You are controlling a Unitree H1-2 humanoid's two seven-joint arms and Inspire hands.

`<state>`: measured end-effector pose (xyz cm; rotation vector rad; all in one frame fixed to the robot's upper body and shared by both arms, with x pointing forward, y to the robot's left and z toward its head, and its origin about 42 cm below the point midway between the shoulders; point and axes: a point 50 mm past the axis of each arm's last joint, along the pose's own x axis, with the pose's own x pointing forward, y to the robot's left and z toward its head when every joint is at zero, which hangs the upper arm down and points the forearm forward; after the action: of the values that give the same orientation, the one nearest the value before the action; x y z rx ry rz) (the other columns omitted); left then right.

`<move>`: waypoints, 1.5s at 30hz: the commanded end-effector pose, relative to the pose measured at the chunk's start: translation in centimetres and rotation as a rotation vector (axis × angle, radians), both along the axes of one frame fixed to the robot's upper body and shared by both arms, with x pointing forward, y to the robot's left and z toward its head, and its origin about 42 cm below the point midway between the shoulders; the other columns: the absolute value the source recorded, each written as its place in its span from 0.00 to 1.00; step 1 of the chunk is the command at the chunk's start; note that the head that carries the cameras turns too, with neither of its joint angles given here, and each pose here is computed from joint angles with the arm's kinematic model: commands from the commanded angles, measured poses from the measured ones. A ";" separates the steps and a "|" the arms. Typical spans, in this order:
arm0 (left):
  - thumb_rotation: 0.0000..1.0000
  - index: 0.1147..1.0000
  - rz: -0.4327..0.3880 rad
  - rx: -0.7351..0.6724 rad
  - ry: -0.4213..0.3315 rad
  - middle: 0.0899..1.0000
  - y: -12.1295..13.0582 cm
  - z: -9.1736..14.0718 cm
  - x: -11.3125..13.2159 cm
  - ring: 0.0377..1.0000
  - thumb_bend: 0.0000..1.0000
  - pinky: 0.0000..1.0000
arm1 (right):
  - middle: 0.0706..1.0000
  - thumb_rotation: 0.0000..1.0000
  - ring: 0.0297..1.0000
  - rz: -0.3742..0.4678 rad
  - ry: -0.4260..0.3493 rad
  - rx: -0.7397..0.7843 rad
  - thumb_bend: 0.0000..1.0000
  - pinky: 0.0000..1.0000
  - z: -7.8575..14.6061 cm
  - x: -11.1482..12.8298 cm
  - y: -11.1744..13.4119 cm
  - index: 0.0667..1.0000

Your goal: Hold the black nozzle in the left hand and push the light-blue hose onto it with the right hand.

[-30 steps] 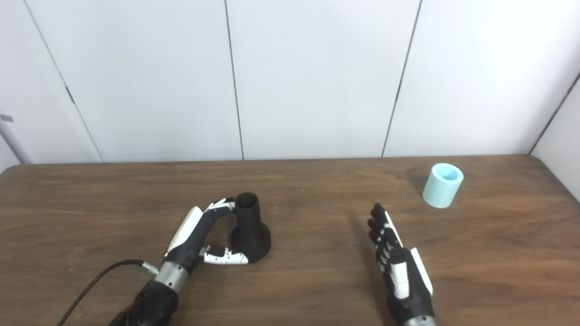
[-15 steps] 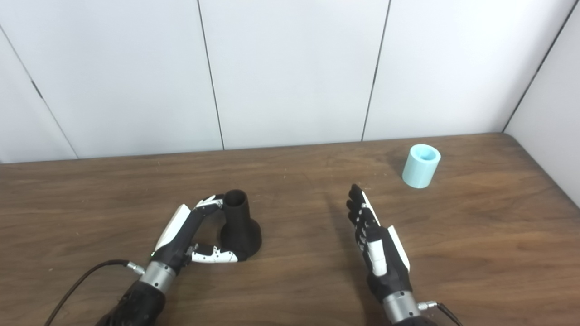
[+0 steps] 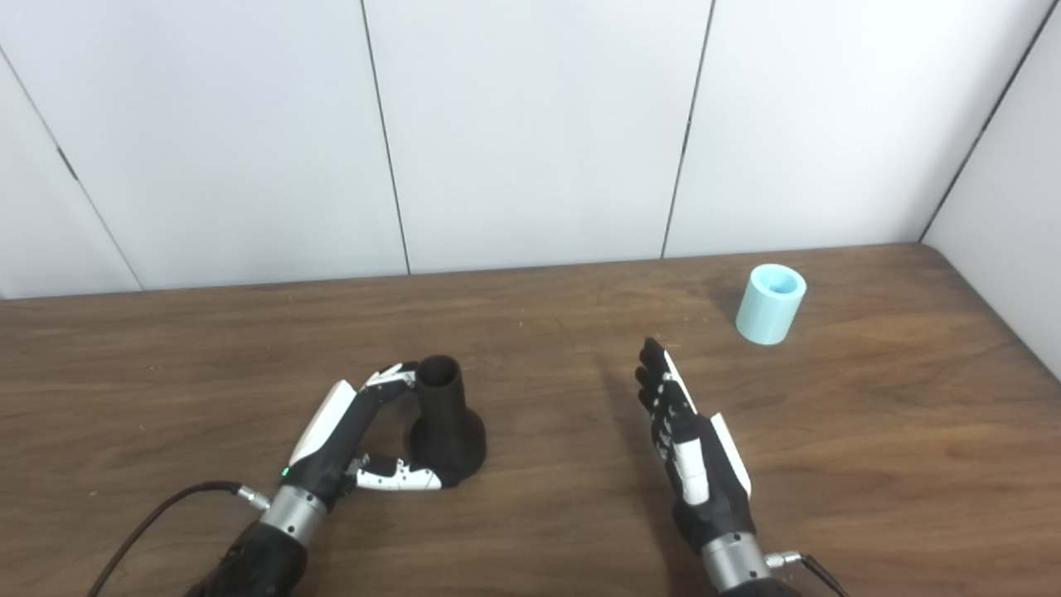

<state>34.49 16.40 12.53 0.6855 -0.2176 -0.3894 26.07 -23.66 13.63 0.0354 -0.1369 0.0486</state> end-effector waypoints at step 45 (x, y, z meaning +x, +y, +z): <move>0.08 0.42 0.004 0.085 0.119 0.77 5.1 -8.1 -0.6 0.93 0.52 1.00 | 0.90 0.92 0.90 -0.079 -0.080 -0.042 0.76 0.95 0.7 0.9 1.5 0.84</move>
<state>38.52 19.94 11.74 0.7105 -0.3050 -0.3820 26.69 -21.44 12.50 0.0257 -0.1423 -0.0128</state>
